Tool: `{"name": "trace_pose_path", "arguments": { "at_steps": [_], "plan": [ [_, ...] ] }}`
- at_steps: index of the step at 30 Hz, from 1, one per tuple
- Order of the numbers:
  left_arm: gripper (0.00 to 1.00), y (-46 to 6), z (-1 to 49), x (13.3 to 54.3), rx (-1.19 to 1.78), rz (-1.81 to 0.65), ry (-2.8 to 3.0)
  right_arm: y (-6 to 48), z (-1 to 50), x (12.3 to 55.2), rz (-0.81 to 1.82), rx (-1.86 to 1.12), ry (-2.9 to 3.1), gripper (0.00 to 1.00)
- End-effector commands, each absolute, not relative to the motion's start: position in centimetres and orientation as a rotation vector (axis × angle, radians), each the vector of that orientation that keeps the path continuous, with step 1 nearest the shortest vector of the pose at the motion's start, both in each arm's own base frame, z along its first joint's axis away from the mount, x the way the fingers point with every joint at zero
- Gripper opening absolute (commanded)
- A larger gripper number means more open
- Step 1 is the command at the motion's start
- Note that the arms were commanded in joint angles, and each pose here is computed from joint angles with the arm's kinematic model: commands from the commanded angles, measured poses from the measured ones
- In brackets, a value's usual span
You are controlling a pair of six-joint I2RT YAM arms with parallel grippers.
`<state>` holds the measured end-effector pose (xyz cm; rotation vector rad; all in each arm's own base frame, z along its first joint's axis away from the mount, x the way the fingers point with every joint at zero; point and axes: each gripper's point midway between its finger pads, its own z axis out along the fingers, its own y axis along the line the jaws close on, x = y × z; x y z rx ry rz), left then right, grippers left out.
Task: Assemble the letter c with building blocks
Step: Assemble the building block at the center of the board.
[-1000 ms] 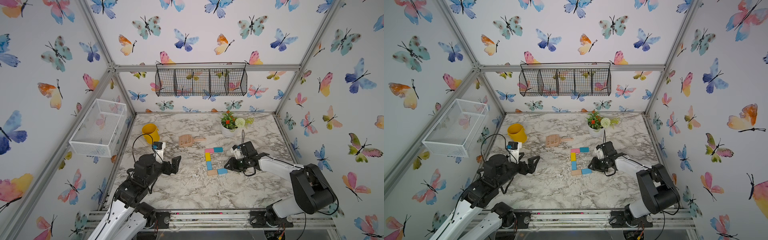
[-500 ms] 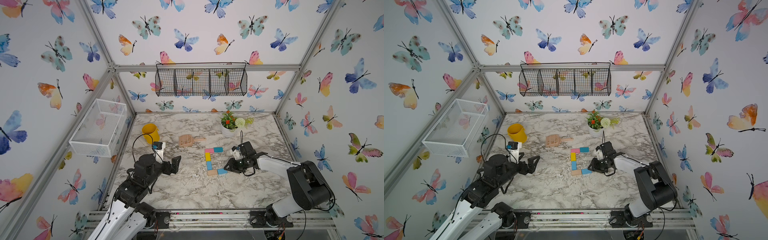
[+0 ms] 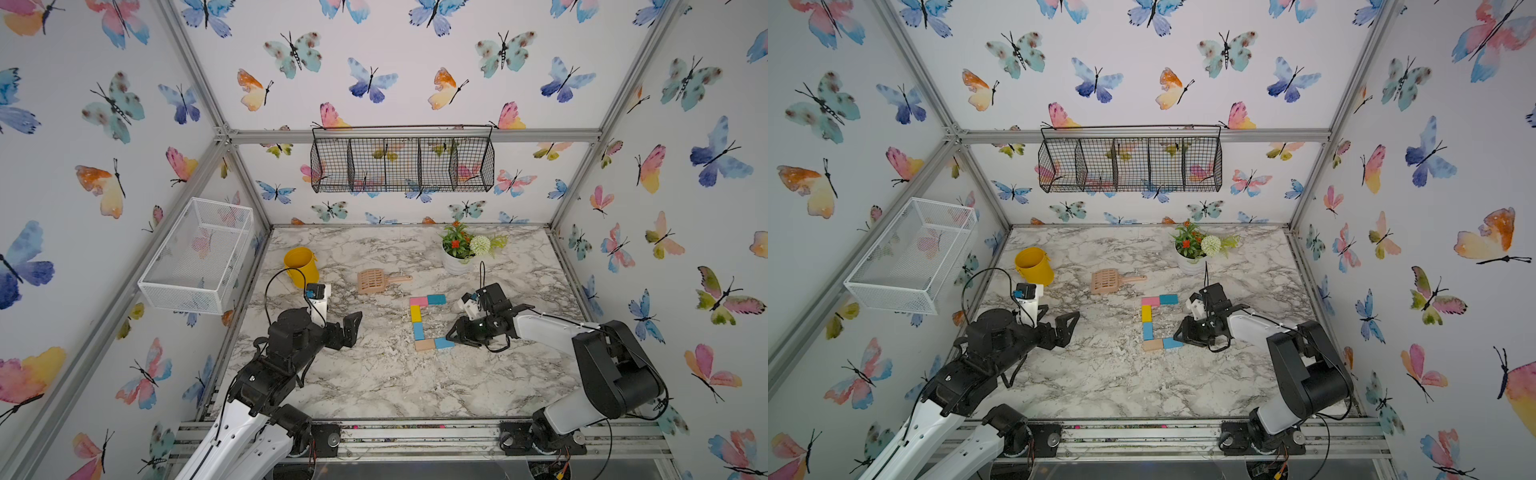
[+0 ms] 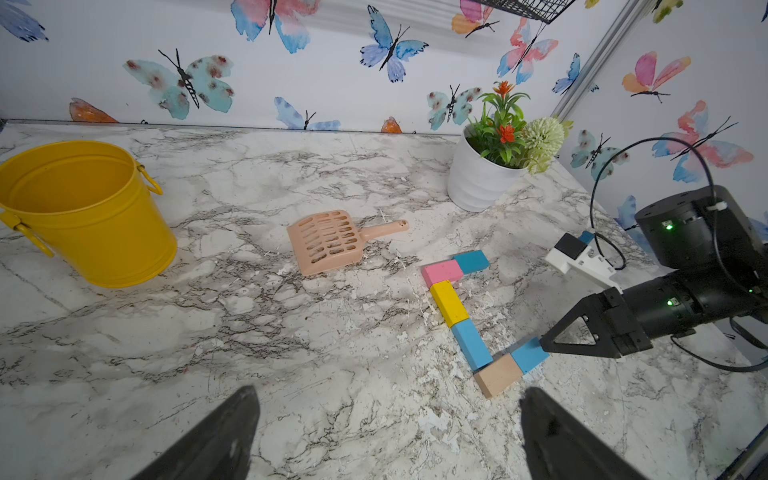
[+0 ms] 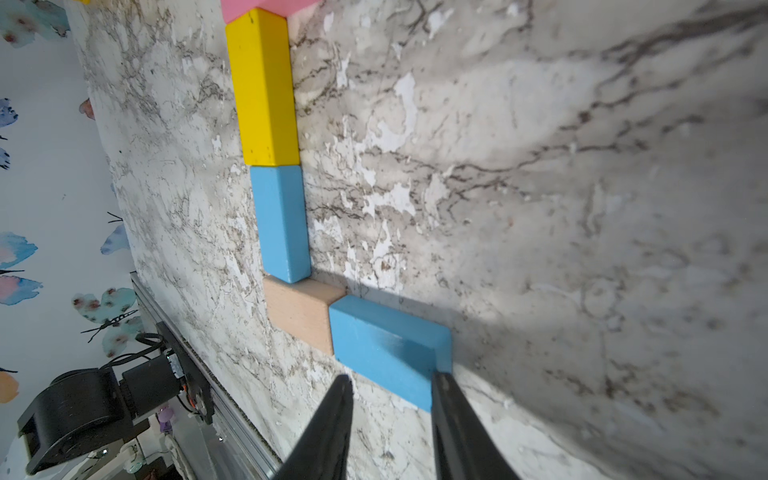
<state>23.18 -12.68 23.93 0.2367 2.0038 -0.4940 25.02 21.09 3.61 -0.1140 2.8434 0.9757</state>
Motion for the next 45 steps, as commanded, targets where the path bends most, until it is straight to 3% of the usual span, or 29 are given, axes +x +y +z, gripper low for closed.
{"name": "trace_pose_path", "arguments": {
  "at_steps": [1,15,45],
  "plan": [
    [0.98,-12.6,23.7,23.1,0.230,-0.490,2.005,20.8,4.0,25.3,0.956,-0.119,2.826,0.36],
    [0.98,-12.5,23.8,23.0,0.230,-0.491,2.000,20.1,4.1,25.6,0.892,-0.094,2.832,0.37],
    [0.98,-12.5,23.6,23.1,0.226,-0.485,2.004,21.2,3.6,24.8,1.004,-0.122,2.844,0.40]
  ]
}}
